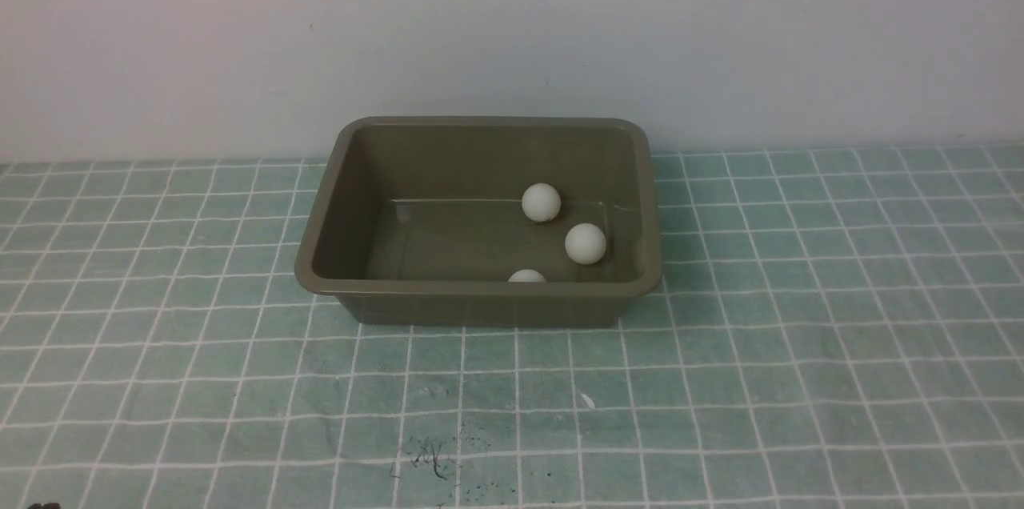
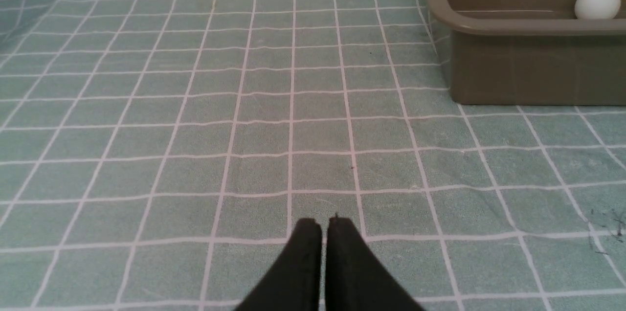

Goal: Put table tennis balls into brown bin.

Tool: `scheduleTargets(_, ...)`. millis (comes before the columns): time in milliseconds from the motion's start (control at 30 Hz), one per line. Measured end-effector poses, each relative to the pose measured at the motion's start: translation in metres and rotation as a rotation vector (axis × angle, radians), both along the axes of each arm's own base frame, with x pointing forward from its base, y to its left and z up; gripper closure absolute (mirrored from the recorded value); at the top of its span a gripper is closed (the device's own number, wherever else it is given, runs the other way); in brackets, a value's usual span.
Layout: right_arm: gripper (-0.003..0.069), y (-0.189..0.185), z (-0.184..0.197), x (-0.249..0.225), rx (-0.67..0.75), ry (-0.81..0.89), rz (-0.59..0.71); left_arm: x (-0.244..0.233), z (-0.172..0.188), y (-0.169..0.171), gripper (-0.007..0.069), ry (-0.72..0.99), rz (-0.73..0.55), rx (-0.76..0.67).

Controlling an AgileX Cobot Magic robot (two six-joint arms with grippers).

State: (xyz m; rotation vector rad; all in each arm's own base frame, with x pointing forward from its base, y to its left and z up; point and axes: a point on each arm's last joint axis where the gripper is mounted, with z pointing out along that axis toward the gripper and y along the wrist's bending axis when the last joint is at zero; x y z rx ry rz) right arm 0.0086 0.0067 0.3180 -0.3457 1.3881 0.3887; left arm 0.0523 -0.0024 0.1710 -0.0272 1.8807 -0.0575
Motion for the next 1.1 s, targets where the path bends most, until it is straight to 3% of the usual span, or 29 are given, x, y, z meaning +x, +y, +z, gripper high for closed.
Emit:
scheduleTargets(167, 0.0672, 0.003, -0.029, 0.015, -0.044, 0.068, -0.138, 0.000, 0.000, 0.000, 0.0629, 0.001, 0.000, -0.002)
scheduleTargets(233, 0.0672, 0.002, -0.066, 0.029, -0.075, 0.183, -0.292, 0.000, 0.000, 0.000, 0.0629, 0.001, 0.000, -0.002)
scheduleTargets(333, 0.0672, -0.003, -0.113, 0.040, -0.100, 0.328, -0.412, 0.000, 0.000, 0.000, 0.0629, 0.001, 0.000, -0.002)
scheduleTargets(433, 0.0672, -0.005, -0.139, 0.043, -0.111, 0.411, -0.451, 0.000, 0.000, 0.000, 0.0629, 0.001, 0.000, -0.002)
scheduleTargets(1100, 0.0672, -0.005, -0.137, 0.045, -0.076, 0.362, -0.468, 0.000, 0.000, 0.000, 0.0629, 0.001, 0.000, -0.002)
